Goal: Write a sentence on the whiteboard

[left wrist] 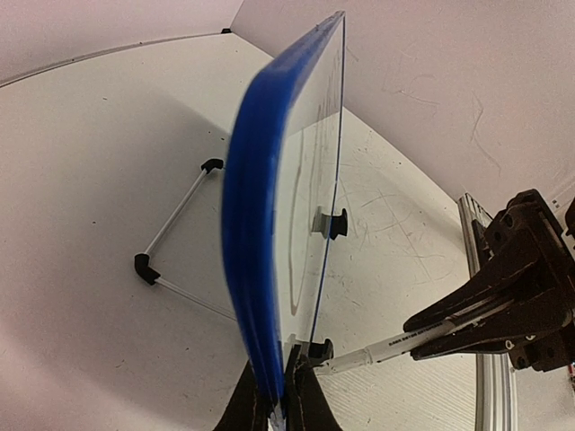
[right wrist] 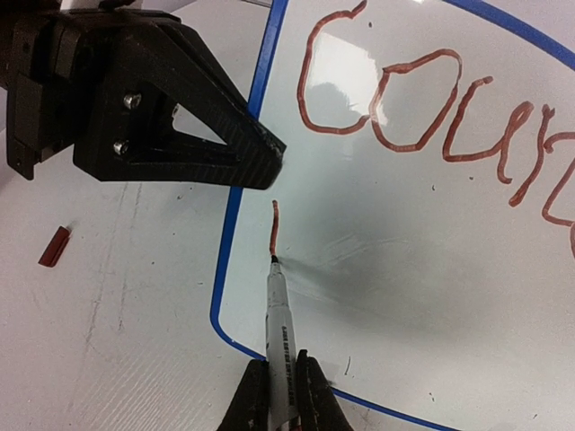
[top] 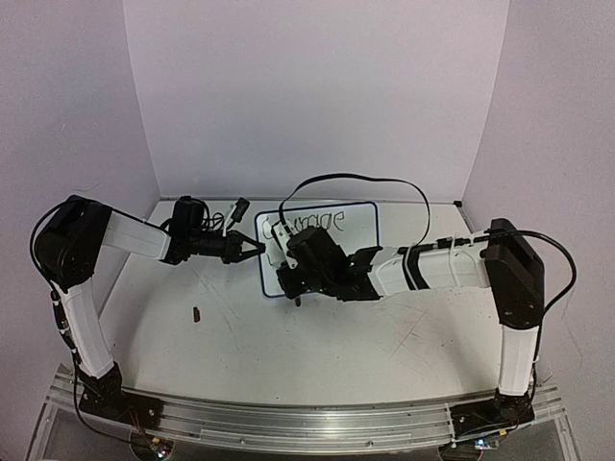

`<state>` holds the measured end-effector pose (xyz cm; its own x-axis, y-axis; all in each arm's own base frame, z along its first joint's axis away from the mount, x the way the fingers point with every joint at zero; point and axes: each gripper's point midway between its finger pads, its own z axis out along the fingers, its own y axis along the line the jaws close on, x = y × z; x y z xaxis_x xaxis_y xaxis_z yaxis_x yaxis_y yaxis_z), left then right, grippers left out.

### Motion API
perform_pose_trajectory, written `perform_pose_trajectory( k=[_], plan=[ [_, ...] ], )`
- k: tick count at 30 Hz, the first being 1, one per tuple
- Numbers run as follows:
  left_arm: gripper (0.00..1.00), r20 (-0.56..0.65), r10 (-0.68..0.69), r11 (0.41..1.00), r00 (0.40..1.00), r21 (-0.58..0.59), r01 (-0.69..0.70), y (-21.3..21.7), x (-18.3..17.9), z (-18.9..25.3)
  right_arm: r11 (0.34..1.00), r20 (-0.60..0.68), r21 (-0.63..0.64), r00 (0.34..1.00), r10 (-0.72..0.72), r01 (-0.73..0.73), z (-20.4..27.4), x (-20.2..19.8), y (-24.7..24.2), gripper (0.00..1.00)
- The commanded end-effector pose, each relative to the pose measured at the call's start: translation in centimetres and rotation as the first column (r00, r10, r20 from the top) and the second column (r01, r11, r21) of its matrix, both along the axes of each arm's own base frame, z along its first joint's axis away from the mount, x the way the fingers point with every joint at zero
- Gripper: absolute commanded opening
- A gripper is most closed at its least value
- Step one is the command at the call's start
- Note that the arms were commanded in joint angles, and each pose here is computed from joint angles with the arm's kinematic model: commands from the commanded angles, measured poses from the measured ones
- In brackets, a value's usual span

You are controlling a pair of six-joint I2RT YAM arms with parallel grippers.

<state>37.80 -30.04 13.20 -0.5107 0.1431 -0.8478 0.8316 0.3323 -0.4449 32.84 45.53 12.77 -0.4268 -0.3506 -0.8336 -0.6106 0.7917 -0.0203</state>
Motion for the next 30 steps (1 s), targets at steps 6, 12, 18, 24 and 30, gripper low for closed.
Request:
perform_pose_trajectory(
  k=[6,12,18,24,30],
  plan=[
    [0.0,0.077,0.106,0.989,0.991,0.093,-0.113,0.8,2.2,-0.7,0.997,0.048,0.018,0.996,-0.07,0.07,2.4,1.1,-1.1,0.0],
    [0.0,0.077,0.108,0.989,0.991,0.094,-0.115,0.9,2.3,-0.7,0.995,0.071,0.021,0.993,-0.096,0.095,2.9,1.7,-1.1,0.0],
    [0.0,0.076,0.108,0.989,0.991,0.095,-0.115,0.9,2.3,-0.8,0.992,0.094,0.024,0.988,-0.125,0.123,3.6,2.1,-1.5,0.0],
    [0.0,0.074,0.106,0.989,0.992,0.095,-0.113,0.9,2.2,-0.8,0.991,0.11,0.028,0.984,-0.137,0.135,4.1,2.6,-1.5,0.0],
    [0.0,0.075,0.106,0.989,0.991,0.094,-0.113,0.9,2.2,-0.7,0.986,0.122,0.035,0.979,-0.166,0.163,4.6,3.2,-2.0,0.0]
  ],
)
